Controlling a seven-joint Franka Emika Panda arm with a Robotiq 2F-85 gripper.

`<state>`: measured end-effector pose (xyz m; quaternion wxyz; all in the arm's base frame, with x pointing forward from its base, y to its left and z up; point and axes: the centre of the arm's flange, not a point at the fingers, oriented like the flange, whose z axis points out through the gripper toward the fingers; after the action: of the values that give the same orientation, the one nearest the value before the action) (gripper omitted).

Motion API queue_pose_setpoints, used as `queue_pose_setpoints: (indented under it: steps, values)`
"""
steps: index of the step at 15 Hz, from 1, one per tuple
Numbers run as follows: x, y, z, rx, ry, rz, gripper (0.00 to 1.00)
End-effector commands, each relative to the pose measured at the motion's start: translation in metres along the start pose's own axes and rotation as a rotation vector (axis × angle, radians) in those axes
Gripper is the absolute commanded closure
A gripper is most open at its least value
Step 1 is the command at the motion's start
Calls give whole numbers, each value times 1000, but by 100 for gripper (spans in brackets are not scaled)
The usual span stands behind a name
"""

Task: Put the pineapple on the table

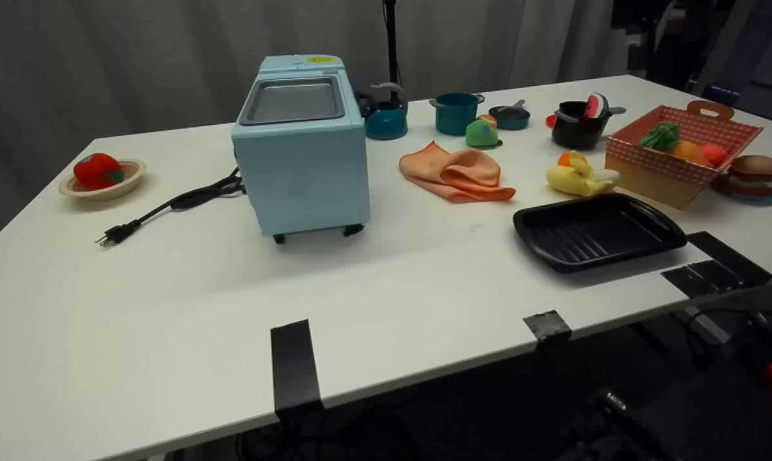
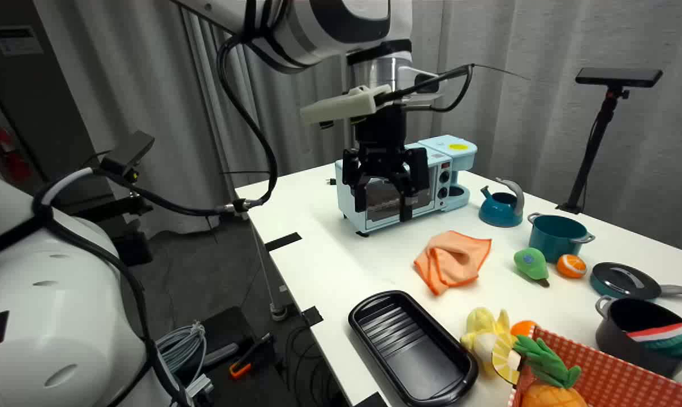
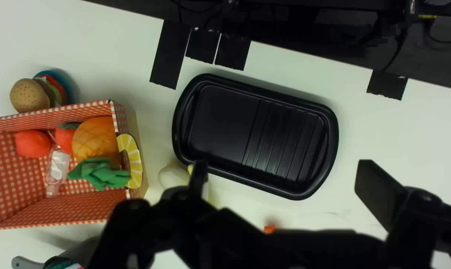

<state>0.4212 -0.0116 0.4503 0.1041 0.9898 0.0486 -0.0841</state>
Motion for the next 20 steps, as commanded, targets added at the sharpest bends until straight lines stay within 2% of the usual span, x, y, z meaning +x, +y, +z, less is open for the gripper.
queue_pose_setpoints:
  steps: [1, 13, 17, 20]
  values:
    - [0, 0, 0, 0, 0, 0, 0]
    - [5, 3, -2, 3, 6, 10, 0]
    - [28, 32, -12, 32, 48, 35, 0]
    - [51, 68, -21, 58, 92, 65, 0]
